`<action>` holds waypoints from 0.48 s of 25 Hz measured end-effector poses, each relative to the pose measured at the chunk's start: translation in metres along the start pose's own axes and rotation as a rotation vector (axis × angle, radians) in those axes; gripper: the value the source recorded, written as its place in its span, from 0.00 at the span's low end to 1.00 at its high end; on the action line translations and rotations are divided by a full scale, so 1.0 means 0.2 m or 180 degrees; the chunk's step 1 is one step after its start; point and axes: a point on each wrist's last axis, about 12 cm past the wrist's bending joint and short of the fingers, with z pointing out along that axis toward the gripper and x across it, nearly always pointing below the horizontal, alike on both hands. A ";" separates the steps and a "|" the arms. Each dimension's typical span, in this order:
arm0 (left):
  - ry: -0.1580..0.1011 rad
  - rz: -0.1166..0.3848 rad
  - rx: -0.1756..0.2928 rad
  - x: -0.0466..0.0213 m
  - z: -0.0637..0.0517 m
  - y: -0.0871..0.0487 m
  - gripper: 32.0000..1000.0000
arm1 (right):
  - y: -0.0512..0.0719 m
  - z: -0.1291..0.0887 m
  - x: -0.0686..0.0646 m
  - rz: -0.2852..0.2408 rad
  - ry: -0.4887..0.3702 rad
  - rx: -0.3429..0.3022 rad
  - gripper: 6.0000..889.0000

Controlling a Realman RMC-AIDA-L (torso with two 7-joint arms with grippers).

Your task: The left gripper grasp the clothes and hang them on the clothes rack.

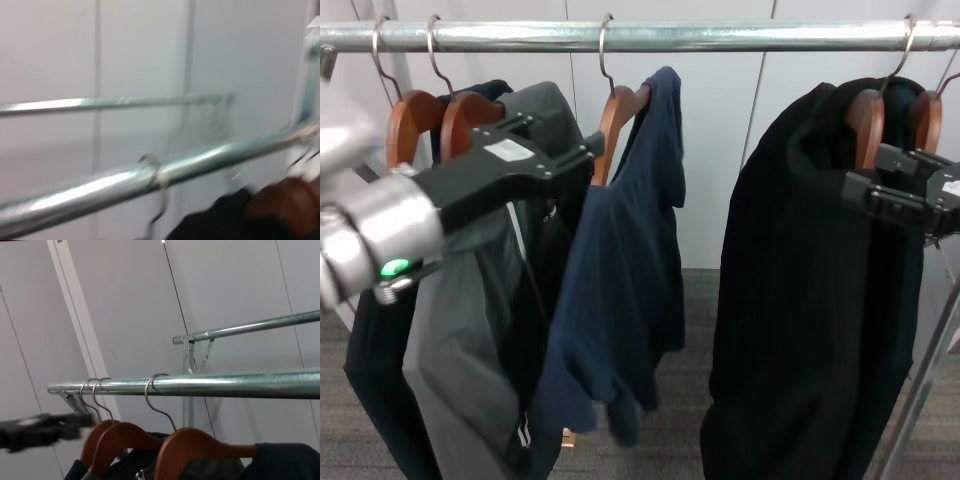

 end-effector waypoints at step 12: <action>-0.0078 0.0017 0.0879 0.078 -0.28 0.04 0.62 | -0.05 0.00 -0.14 -0.0106 0.0067 -0.0076 0.92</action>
